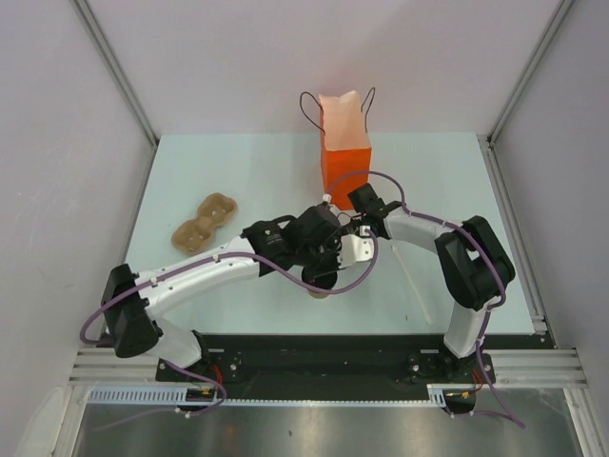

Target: Pack the takeout coffee

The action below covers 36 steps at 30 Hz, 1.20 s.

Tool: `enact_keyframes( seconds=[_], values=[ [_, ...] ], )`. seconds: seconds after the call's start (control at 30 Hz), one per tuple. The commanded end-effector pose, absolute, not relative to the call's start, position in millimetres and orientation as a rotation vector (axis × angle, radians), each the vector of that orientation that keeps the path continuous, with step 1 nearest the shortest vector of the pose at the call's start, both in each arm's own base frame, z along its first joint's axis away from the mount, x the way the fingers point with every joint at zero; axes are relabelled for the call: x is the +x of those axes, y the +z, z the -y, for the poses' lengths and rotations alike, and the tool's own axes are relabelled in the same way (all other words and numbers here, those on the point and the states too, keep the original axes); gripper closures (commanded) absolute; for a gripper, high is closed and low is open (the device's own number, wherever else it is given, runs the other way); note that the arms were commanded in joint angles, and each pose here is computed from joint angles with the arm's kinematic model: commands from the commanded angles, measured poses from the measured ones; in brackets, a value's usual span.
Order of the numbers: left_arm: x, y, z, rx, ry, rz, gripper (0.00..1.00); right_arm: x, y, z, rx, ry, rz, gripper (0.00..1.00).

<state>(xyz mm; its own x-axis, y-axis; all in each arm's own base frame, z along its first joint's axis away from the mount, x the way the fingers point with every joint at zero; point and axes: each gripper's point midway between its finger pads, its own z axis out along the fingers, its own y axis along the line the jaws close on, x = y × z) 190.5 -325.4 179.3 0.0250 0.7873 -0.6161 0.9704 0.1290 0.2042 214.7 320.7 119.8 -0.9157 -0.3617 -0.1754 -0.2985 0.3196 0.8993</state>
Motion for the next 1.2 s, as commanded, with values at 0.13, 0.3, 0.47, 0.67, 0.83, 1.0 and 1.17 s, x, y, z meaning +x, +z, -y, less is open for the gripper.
enact_keyframes(
  seconds=[0.13, 0.3, 0.47, 0.67, 0.83, 1.0, 1.17],
  values=[
    [174.5, 124.5, 320.7, 1.752, -0.448, -1.9, 0.83, 229.8, 93.6, -313.7, 0.629, -1.582, 2.644, 0.75],
    [166.3, 76.3, 299.5, 1.832, -0.384, -1.977, 0.83, 229.6, 92.7, -313.1, 0.622, -1.579, 2.642, 0.76],
    [170.0, 119.7, 307.3, 1.753, -0.421, -1.931, 0.82, 229.0, 94.3, -314.3, 0.633, -1.587, 2.638, 0.75],
    [171.0, 193.8, 313.1, 1.619, -0.601, -1.878, 0.64, 227.8, 123.2, -321.5, 0.686, -1.707, 2.594, 0.71],
    [189.5, 225.7, 290.8, 1.448, -0.73, -1.905, 0.54, 226.9, 170.0, -325.7, 0.78, -1.875, 2.534, 0.56],
    [207.8, 229.7, 263.6, 1.22, -0.905, -2.014, 0.49, 226.0, 208.5, -314.5, 0.806, -1.95, 2.525, 0.51],
    [217.6, 207.0, 255.7, 1.069, -1.014, -2.115, 0.49, 225.5, 179.6, -280.7, 0.758, -1.73, 2.692, 0.55]
  ],
)
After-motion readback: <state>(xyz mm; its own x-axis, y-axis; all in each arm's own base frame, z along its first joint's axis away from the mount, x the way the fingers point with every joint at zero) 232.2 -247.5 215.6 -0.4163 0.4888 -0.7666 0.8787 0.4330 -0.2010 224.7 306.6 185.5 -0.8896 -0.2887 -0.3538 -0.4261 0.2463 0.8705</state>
